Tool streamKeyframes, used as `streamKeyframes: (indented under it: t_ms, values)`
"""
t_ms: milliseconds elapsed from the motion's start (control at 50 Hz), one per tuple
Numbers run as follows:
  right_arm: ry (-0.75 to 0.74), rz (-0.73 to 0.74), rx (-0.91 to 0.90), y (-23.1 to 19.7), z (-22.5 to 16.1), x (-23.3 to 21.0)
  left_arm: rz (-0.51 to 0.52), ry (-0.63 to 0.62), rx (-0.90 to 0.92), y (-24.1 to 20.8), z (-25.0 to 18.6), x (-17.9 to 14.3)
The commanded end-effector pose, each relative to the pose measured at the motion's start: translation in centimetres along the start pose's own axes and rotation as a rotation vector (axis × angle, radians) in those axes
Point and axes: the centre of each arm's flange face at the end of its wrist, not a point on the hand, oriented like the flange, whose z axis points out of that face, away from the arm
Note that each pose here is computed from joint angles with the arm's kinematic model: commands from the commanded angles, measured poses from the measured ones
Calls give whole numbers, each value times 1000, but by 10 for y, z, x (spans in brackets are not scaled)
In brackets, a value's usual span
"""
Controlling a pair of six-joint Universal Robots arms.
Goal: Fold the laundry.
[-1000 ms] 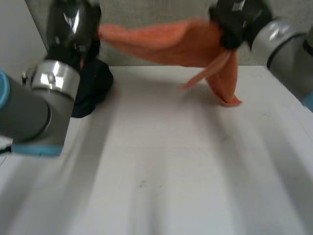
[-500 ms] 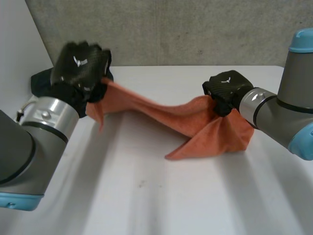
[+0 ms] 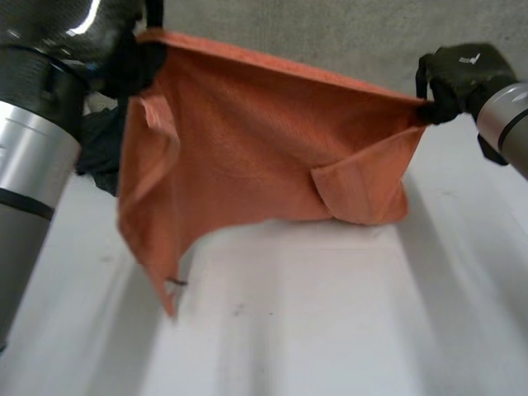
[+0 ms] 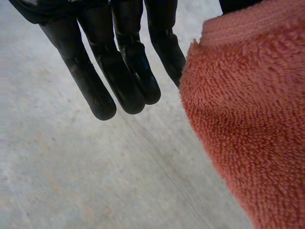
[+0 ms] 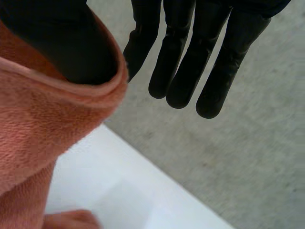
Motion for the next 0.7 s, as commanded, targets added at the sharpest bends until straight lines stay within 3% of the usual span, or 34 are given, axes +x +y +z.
streamKeyframes:
  t_ms: [20, 120, 320, 420, 580, 700]
  values:
    - [28, -32, 156, -46, -14, 8, -38, -2, 10, -14, -8, -6]
    - [-6, -37, 154, -34, 5, 3, -41, 20, -51, 4, -9, 1]
    - [-236, -94, -165, 46, 24, -65, -25, 84, -311, 86, -6, 23]
    - [-181, -86, -291, 62, 17, -63, -22, 90, -323, 89, -6, 25]
    - [-60, 119, -259, 49, -3, -51, -19, 78, -290, 80, -2, 21]
    - [-10, 382, -295, 53, -31, -46, -22, 75, -268, 72, -2, 19]
